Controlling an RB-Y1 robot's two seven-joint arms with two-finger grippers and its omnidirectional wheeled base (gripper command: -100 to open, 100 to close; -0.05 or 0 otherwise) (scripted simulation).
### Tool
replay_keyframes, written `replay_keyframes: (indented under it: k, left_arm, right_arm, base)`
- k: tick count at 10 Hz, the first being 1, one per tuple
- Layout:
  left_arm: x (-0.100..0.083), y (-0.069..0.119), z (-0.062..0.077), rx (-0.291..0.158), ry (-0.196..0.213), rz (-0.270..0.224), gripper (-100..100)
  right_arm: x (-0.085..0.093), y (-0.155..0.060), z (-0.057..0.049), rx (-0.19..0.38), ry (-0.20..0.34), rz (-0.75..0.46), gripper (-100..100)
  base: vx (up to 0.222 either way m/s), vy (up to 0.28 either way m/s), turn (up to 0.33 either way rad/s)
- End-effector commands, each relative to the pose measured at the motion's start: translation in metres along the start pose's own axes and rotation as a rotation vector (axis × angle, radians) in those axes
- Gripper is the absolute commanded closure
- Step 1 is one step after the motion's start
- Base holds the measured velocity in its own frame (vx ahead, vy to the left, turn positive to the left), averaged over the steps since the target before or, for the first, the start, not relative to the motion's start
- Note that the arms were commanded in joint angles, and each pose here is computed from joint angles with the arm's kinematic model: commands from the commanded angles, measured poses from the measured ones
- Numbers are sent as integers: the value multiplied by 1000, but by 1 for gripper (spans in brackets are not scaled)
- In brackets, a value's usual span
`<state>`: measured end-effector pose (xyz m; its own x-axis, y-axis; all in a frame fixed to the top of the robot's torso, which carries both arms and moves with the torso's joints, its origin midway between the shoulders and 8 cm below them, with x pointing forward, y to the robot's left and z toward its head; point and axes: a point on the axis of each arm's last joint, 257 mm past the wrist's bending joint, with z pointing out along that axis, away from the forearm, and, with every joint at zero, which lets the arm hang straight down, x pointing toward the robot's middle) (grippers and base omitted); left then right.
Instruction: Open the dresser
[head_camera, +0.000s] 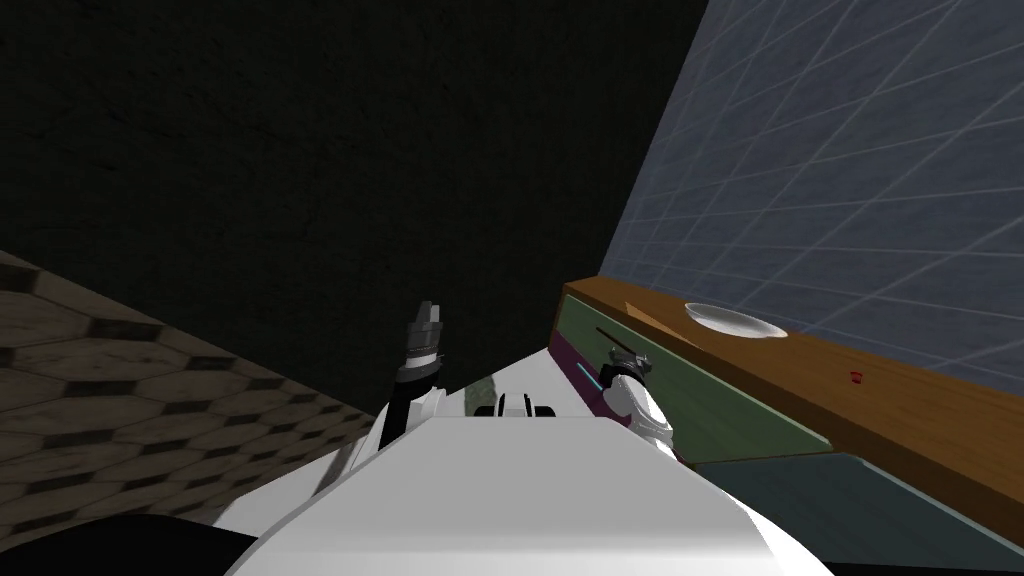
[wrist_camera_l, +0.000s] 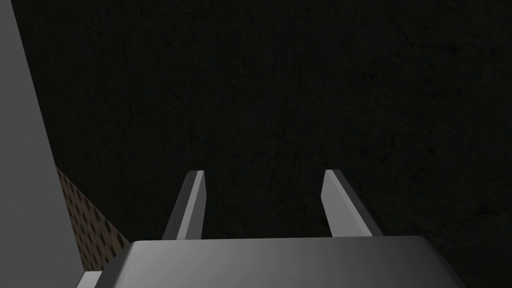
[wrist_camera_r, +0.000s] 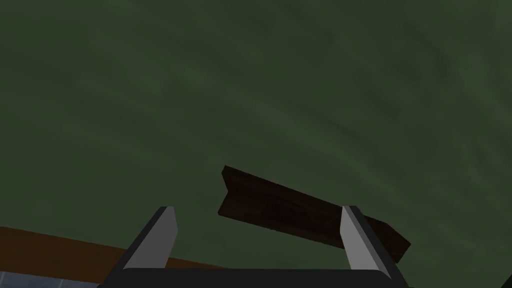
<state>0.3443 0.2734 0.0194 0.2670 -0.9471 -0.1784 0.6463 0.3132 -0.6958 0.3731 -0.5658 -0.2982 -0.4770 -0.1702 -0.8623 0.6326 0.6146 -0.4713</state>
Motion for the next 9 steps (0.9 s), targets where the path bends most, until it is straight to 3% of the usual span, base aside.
replay_keyframes:
  k: [1,5,6,9]
  left_arm:
    - [0,0,0,0,0,0,0]
    - [0,0,0,0,0,0,0]
    - [0,0,0,0,0,0,0]
    - [0,0,0,0,0,0,0]
  right_arm:
    - [16,-9,3,49,31,-73,-100]
    - [46,-33,6,154,97,-234,-100]
    - [47,-34,5,157,95,-249,-100]
    - [63,-59,6,248,133,-396,-100]
  base:
    - [51,32,45]
    - [60,40,76]
    - [49,29,25]
    - [69,49,68]
